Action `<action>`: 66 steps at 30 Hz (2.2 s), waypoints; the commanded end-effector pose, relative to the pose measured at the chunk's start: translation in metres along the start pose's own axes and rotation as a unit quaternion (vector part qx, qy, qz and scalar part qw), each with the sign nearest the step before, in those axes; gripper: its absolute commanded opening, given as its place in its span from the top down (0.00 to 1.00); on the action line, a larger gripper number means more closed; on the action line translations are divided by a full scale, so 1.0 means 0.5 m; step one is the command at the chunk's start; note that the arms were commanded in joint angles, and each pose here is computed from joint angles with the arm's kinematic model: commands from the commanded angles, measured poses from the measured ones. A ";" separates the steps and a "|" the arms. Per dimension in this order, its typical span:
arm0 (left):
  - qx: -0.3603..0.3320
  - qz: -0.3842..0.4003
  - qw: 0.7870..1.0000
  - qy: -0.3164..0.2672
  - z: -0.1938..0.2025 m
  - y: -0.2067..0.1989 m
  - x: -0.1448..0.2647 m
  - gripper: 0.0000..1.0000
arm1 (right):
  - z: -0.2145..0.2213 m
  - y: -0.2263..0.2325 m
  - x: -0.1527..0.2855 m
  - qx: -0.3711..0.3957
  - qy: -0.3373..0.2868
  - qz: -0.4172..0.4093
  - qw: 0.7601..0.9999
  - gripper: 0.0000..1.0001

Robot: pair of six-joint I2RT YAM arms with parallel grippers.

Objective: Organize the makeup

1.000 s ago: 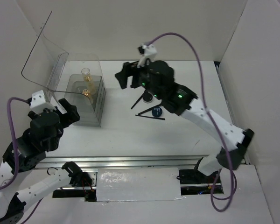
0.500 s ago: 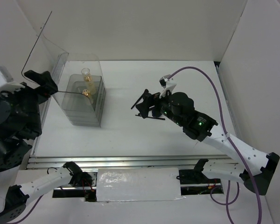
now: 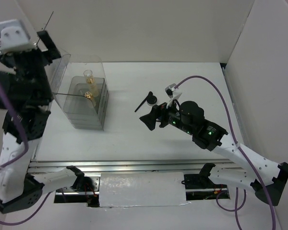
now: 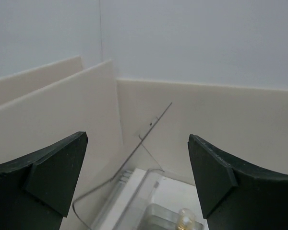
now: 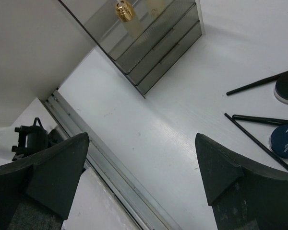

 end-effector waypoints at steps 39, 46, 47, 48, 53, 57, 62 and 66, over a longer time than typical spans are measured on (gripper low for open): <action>0.043 0.102 0.982 0.153 0.212 0.039 -0.065 0.01 | 0.040 -0.013 0.032 0.036 -0.017 -0.010 0.999 0.00; 0.095 0.168 0.966 0.170 0.204 0.015 -0.019 0.01 | 0.039 -0.008 0.027 0.026 -0.014 -0.020 0.999 0.00; 0.103 0.190 0.960 0.177 0.201 0.006 -0.011 0.01 | 0.038 -0.006 0.026 0.025 -0.014 -0.021 0.999 0.00; 0.115 0.202 0.955 0.183 0.197 -0.001 -0.004 0.01 | 0.036 -0.005 0.024 0.022 -0.016 -0.022 0.999 0.00; 0.156 0.290 0.919 0.217 0.169 -0.033 0.051 0.01 | 0.030 0.000 0.006 0.003 -0.013 -0.029 0.999 0.00; 0.173 0.335 0.897 0.231 0.141 -0.042 0.095 0.01 | 0.023 0.003 -0.010 -0.020 -0.016 -0.033 0.999 0.00; 0.158 0.288 0.908 0.262 0.161 -0.008 0.125 0.01 | 0.022 -0.004 -0.047 -0.063 -0.018 -0.026 0.997 0.00; 0.129 0.170 0.924 0.317 0.250 0.054 0.138 0.01 | 0.023 -0.014 -0.105 -0.137 -0.039 -0.031 0.989 0.01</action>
Point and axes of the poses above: each gripper's point midway between its finger pads, its own x axis back along the fingers, its own y axis along the line the jaws close on, z = x × y, the point moved 7 cm from there along x, back along the fingers, and after that the axes turned 15 degrees about x, right-handed, at the moved point
